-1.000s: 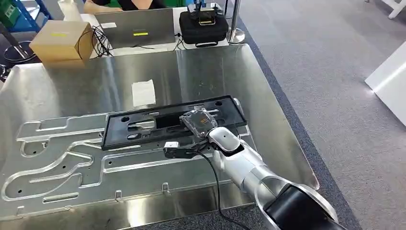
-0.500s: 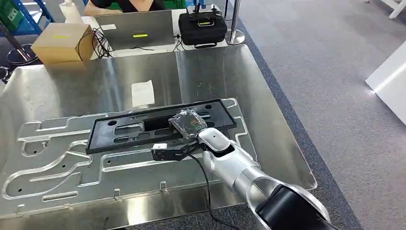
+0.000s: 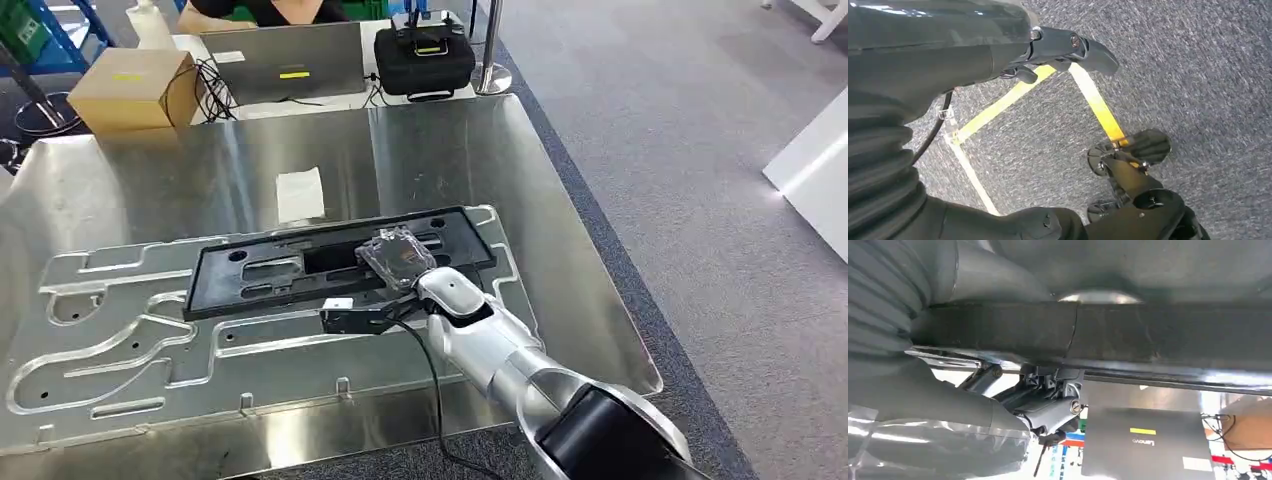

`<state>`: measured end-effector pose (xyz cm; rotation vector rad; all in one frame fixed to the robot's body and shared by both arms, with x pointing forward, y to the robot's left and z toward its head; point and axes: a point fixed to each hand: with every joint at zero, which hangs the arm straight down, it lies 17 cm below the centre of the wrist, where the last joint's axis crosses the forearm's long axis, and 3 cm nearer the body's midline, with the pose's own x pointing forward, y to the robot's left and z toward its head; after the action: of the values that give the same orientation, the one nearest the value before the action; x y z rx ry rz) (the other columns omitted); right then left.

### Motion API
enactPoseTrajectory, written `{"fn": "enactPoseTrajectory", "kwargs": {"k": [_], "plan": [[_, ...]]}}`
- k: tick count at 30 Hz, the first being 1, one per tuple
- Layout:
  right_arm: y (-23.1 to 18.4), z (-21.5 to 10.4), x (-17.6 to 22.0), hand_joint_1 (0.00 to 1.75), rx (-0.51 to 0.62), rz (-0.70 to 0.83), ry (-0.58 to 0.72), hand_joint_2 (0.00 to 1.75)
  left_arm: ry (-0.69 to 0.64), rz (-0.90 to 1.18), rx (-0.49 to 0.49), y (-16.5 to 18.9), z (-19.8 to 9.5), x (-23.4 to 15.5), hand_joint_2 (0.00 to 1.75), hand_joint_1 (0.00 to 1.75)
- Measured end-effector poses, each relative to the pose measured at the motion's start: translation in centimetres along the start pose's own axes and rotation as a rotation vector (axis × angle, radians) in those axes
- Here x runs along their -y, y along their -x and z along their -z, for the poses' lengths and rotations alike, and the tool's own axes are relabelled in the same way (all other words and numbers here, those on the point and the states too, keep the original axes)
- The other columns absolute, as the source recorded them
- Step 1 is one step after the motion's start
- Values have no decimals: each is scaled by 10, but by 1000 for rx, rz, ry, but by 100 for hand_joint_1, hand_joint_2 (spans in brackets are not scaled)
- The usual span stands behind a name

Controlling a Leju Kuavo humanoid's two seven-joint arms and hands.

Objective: Take the parts from the cabinet and place them on the table.

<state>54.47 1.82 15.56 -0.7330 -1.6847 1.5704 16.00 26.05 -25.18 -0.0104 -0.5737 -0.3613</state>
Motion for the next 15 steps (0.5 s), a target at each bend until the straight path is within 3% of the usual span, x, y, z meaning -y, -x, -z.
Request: {"fn": "enactPoseTrajectory", "kwargs": {"k": [15], "plan": [[23,-9,-11,0,-43,20,-16,0,2,1,12,0,-1,1,175,0]]}}
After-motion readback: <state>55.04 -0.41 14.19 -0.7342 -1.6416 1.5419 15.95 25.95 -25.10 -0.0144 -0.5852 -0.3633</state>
